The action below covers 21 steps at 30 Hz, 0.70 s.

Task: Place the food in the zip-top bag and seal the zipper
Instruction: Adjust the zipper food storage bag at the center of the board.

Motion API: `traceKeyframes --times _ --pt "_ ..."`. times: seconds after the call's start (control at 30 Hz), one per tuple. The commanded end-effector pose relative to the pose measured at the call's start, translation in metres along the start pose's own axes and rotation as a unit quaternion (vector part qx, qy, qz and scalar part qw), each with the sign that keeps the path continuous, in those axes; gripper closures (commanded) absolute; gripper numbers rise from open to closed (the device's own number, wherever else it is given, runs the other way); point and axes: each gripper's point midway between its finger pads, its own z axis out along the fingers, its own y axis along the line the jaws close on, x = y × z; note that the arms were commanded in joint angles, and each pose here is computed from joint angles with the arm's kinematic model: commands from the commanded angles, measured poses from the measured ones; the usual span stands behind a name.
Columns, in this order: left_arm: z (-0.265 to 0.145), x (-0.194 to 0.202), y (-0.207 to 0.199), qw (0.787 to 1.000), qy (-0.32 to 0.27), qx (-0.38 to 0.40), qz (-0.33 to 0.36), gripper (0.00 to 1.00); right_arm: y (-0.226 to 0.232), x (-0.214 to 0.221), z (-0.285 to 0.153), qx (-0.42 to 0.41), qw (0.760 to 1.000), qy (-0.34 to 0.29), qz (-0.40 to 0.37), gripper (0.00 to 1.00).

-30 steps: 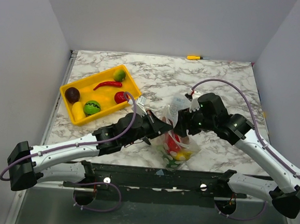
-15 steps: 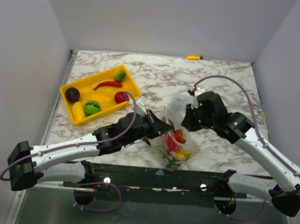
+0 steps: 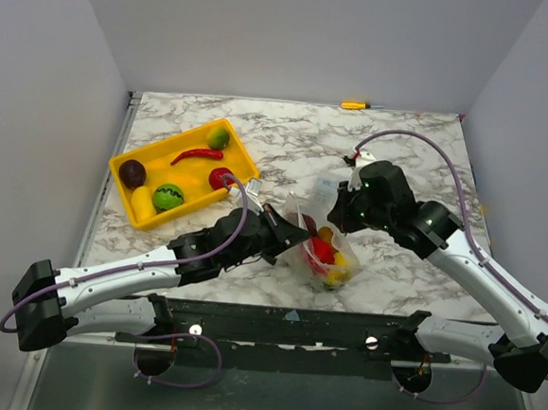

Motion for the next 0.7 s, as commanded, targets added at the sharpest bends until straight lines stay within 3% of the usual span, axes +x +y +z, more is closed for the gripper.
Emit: traceKeyframes --times 0.0,0.1,0.2,0.4,0.53,0.67 --pt "0.000 -0.003 -0.012 1.000 0.001 0.018 -0.011 1.00 0.003 0.002 0.010 -0.004 1.000 0.008 0.005 0.99" --pt "-0.009 -0.011 -0.029 0.999 -0.010 0.033 0.006 1.00 0.028 -0.019 -0.010 -0.059 0.998 -0.009 0.007 0.99" --pt "-0.007 -0.014 -0.016 1.000 -0.023 0.018 -0.009 1.00 0.038 -0.032 -0.021 -0.087 0.995 -0.038 0.006 0.99" --pt "-0.005 -0.011 0.008 0.999 -0.027 0.017 -0.018 1.00 0.019 -0.016 -0.003 -0.049 0.998 -0.034 -0.003 0.99" --pt "-0.011 -0.017 0.014 0.999 -0.038 0.037 -0.004 1.00 0.023 -0.013 -0.002 -0.066 0.997 -0.042 -0.011 1.00" --pt "-0.018 -0.023 0.005 0.996 -0.036 0.077 0.040 0.77 0.019 -0.007 0.004 -0.061 0.997 -0.037 -0.014 1.00"
